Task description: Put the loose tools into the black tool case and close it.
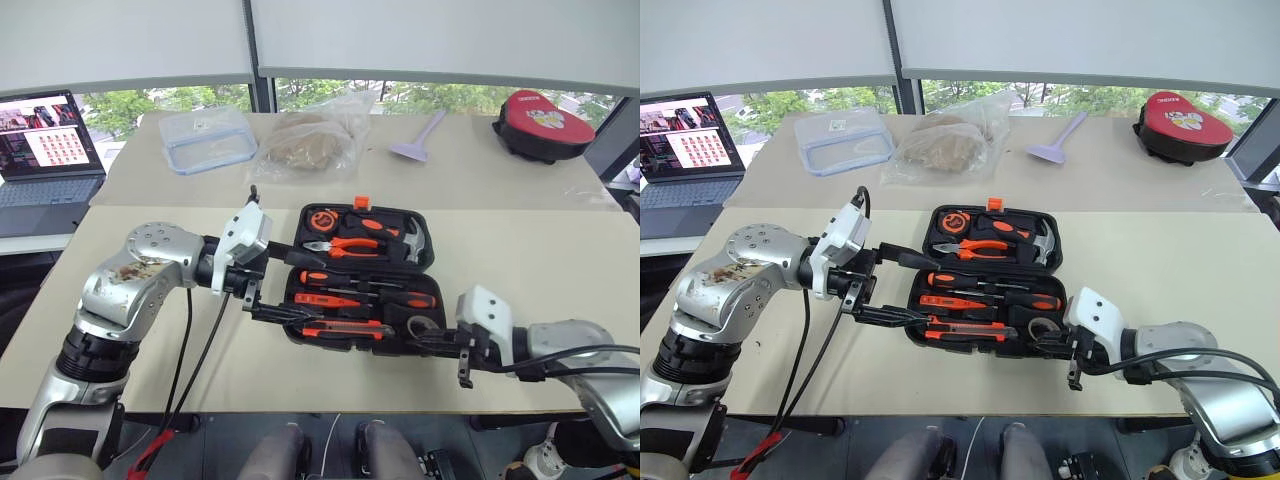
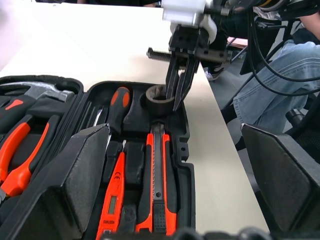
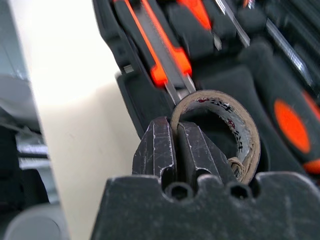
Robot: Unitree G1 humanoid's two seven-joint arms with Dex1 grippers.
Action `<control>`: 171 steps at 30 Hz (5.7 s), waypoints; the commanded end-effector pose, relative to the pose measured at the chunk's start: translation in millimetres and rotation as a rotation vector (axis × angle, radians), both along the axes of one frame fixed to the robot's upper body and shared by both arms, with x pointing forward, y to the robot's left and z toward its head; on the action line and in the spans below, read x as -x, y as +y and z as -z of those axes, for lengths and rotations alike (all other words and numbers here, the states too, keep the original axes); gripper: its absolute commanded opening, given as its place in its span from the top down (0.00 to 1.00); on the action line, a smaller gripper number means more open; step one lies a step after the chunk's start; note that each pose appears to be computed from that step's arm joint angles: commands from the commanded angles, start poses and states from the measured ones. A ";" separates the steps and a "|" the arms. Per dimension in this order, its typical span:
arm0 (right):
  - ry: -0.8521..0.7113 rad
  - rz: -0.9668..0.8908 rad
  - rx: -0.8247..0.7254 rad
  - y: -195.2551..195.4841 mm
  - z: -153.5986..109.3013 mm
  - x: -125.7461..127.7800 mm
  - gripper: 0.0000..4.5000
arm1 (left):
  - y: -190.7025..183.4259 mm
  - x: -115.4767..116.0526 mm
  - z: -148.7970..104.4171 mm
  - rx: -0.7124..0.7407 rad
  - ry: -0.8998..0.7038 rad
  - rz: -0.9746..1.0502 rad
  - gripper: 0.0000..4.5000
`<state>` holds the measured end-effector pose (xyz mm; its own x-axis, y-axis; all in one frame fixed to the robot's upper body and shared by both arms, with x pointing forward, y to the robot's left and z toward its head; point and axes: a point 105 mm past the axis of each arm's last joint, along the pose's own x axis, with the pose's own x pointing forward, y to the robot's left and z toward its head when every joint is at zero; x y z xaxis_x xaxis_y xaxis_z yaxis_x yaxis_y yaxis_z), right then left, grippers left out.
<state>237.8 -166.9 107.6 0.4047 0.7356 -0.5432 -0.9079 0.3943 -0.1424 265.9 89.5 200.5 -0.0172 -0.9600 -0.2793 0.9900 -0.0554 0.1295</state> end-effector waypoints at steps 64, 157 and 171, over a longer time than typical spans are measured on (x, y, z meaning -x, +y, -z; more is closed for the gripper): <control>-0.048 0.561 -0.210 -101.0 -63.4 -68.8 0.37 | 63.8 -76.6 54.0 -0.055 0.326 -0.602 0.35; -0.098 -0.010 0.024 -8.8 8.8 48.1 1.00 | 58.6 -127.9 40.3 -0.184 -0.197 -0.514 0.45; -0.326 0.229 0.057 -15.2 -24.1 -41.2 1.00 | 4.4 -94.0 60.1 -0.285 -0.159 0.001 0.92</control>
<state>266.6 -175.0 105.1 0.6319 0.6134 -0.4739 -0.7746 0.5216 -0.3577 377.6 102.9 133.0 0.1760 -0.8228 -0.5403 0.9577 0.0162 0.2873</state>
